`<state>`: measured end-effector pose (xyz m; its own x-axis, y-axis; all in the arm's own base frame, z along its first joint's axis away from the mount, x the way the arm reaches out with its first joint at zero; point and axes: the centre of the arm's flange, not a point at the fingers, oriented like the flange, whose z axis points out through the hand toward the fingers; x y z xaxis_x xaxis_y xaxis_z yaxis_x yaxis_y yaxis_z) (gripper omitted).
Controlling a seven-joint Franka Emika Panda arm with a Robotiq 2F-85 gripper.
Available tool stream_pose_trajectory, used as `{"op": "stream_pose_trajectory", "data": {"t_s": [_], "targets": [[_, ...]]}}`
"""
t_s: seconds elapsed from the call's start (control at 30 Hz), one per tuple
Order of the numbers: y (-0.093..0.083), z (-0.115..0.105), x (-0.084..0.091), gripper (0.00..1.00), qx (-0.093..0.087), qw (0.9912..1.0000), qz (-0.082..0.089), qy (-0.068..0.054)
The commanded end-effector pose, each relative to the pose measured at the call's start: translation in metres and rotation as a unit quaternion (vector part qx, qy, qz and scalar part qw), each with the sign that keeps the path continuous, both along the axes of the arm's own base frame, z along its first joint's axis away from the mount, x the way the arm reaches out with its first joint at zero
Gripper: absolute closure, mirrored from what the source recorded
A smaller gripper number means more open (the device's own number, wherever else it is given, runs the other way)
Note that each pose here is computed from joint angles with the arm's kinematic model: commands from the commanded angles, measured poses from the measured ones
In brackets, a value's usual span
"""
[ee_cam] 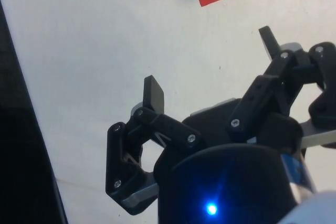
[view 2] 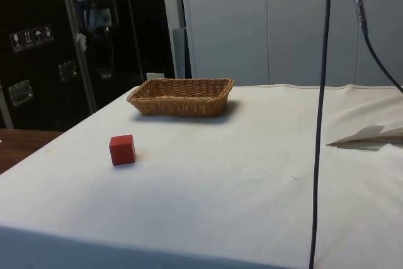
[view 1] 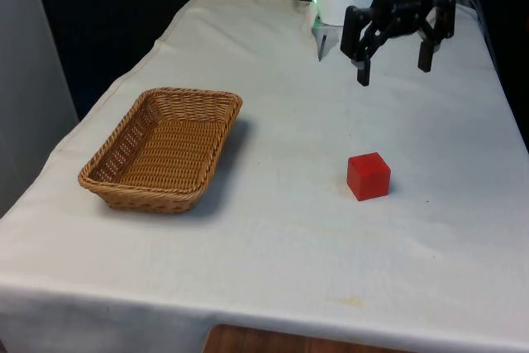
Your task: Pick up the cube and place it into the basket.
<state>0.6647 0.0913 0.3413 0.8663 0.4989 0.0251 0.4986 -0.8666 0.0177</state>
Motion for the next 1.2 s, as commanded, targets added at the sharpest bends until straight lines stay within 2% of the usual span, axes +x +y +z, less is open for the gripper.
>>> {"op": "stream_pose_trajectory", "data": {"t_s": [0.0,0.17,0.2,0.23,0.77,1.1,1.13,1.17], "targets": [[0.002,-0.004,0.001,0.0,0.002,0.99999,-0.001,-0.003],[0.005,-0.016,0.002,0.0,0.001,1.0,0.001,0.0],[0.004,-0.013,0.001,0.0,0.0,0.99999,0.001,0.003],[0.005,-0.018,0.003,0.0,0.0,1.0,0.001,0.001],[0.01,-0.059,0.01,0.0,-0.007,0.99995,0.005,0.006],[0.012,-0.076,0.014,0.0,-0.01,0.99987,0.006,0.011],[0.011,-0.076,0.013,0.0,-0.008,0.99984,0.007,0.014],[0.012,-0.08,0.014,0.0,-0.01,0.99986,0.007,0.012]]}}
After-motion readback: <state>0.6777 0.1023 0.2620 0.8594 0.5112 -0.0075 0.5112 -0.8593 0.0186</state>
